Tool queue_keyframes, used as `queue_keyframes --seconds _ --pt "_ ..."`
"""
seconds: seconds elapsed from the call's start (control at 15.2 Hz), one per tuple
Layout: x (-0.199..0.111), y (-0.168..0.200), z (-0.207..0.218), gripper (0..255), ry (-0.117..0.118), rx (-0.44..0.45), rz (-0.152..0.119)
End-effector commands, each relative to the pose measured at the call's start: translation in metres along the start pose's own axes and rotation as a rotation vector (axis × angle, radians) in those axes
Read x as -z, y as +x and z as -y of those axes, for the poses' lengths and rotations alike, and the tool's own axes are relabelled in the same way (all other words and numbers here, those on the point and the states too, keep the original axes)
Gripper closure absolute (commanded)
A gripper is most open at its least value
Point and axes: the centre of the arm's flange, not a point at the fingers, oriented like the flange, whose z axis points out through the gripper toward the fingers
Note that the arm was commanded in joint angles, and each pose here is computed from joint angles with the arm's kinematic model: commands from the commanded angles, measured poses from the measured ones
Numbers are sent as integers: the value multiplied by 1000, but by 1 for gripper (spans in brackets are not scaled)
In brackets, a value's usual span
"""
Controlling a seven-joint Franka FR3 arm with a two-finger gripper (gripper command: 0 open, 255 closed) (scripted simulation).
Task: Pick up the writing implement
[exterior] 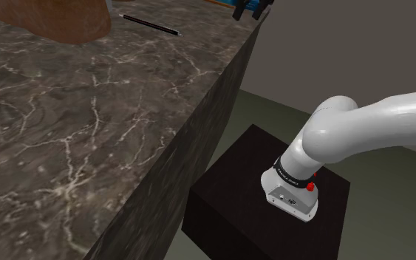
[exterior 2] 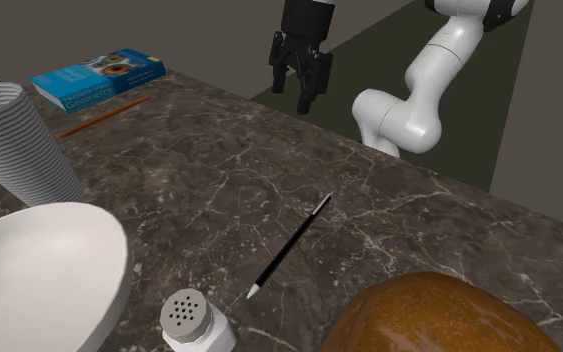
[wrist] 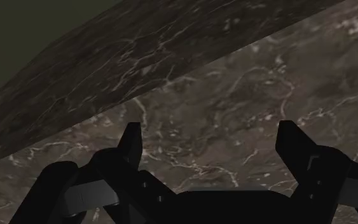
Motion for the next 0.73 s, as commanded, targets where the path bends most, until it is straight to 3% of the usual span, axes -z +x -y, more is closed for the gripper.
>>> queue_keyframes --seconds 0.0,0.66 --pt "0 0 0 0 0 0 0" --pt "-8 63 125 0 33 261 181"
